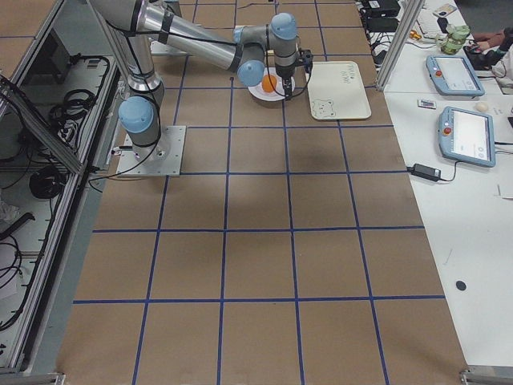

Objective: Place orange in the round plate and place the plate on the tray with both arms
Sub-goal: 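Move the right gripper down to the plate rim nearest it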

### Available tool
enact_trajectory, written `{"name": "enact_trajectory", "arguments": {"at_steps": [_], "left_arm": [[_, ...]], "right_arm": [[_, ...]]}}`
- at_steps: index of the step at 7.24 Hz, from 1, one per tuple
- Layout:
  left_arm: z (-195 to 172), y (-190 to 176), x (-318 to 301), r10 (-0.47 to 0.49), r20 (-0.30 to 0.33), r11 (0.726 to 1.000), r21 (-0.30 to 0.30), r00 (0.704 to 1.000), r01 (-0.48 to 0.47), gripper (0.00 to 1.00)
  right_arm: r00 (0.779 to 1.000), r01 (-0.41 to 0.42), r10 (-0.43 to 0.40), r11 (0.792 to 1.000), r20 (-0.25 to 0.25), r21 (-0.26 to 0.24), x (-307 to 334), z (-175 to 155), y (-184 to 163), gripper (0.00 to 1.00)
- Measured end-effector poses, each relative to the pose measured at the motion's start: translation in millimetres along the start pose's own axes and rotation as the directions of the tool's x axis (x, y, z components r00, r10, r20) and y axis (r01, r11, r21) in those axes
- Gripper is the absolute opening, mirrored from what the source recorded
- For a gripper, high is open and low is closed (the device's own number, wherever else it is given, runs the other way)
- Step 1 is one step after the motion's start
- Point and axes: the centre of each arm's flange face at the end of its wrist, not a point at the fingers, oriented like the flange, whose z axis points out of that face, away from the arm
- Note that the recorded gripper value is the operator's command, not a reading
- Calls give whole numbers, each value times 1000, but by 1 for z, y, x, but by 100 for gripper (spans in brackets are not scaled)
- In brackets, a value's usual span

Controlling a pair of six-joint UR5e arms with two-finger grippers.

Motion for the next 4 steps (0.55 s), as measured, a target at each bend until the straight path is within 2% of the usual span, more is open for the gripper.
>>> {"name": "enact_trajectory", "arguments": {"at_steps": [2,3,4], "left_arm": [[-1,-3,-10,0,3,1000,0,1000,0,100],[-1,-3,-12,-2,3,1000,-2,1000,2,100],[-1,-3,-13,-4,3,1000,-4,1000,4,100]], "right_arm": [[988,-84,85,996,127,-16,-5,52,38,100],[975,-110,110,994,194,-10,-7,75,48,100],[963,-130,126,992,238,-2,-10,95,53,100]]}}
